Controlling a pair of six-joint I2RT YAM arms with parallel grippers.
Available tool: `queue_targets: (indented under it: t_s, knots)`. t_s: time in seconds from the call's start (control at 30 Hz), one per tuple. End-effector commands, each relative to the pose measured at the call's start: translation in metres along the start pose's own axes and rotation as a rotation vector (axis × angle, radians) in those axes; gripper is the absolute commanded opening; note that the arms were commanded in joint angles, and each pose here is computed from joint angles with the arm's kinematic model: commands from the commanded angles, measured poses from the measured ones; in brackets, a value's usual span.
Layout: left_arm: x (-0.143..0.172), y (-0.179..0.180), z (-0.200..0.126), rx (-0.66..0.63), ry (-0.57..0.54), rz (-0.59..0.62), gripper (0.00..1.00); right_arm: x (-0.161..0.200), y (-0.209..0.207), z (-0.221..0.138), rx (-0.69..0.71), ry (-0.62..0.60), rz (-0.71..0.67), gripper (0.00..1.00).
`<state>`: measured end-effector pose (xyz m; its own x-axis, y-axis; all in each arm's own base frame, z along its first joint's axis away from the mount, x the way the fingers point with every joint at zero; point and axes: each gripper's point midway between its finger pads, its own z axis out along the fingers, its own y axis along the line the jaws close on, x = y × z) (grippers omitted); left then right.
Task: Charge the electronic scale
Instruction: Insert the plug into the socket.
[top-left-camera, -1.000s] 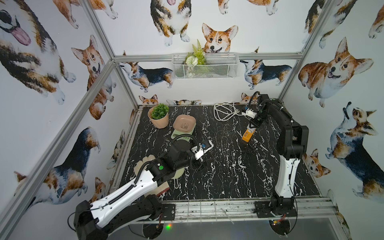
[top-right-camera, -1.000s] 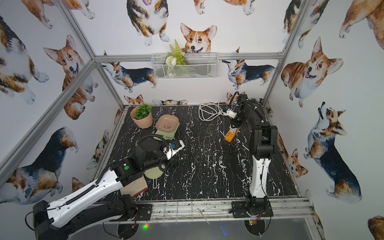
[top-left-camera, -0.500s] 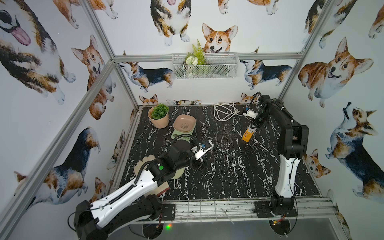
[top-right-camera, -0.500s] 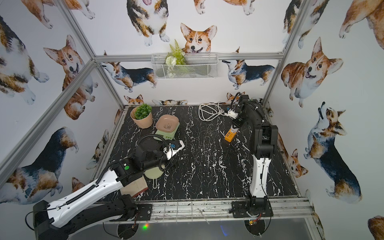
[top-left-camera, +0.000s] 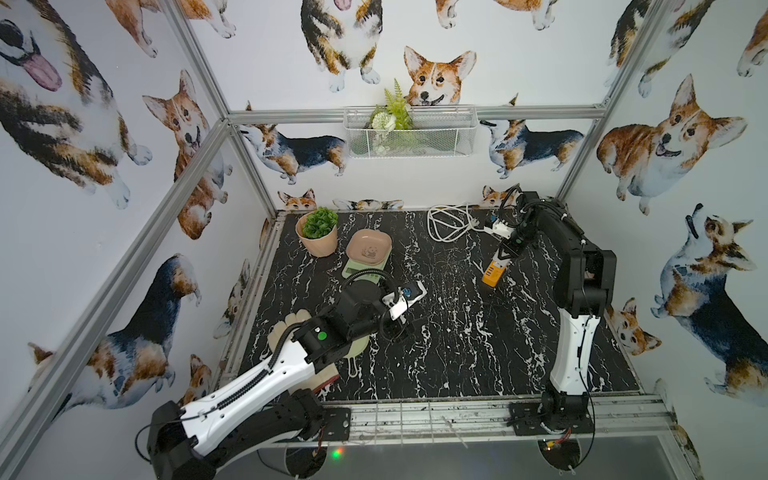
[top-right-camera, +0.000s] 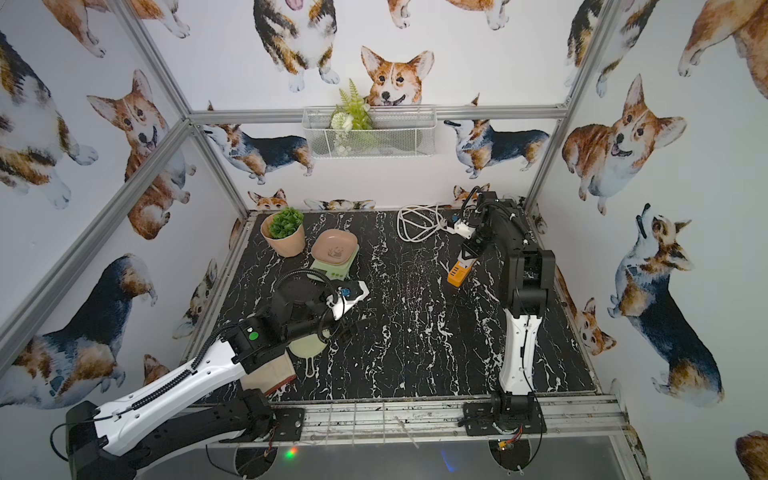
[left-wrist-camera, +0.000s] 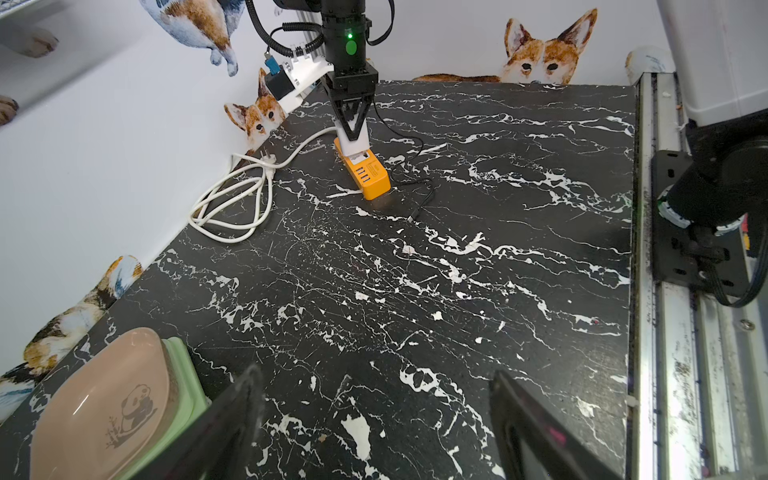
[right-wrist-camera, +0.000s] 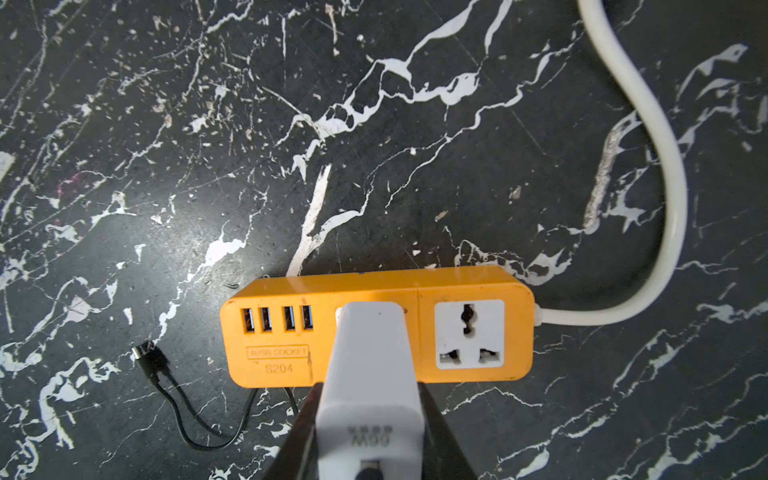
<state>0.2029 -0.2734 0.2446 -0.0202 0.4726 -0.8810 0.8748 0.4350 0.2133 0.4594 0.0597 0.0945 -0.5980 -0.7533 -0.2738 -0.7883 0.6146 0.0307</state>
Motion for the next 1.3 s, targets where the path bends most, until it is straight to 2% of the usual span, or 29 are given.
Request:
queue_targets:
  t_s: [0.0, 0.33, 0.57, 0.87, 1.27]
  knots:
    - [-0.005, -0.001, -0.002, 0.005, -0.023, 0.012, 0.88, 0.007, 0.003, 0.003, -0.009, 0.029, -0.009, 0.00]
    - [-0.005, -0.002, -0.003, 0.008, -0.027, 0.013, 0.88, 0.009, 0.005, 0.011, 0.002, 0.055, -0.001, 0.00]
    - [-0.006, -0.002, -0.004, 0.011, -0.029, 0.010, 0.89, 0.005, 0.003, 0.013, 0.045, 0.020, -0.015, 0.00]
    - [-0.012, -0.002, -0.004, 0.013, -0.050, -0.002, 0.89, 0.007, 0.024, 0.028, -0.029, 0.057, -0.079, 0.00]
    - [-0.011, -0.002, -0.007, 0.002, -0.064, 0.004, 0.90, 0.010, 0.024, 0.039, -0.055, 0.086, -0.035, 0.00]
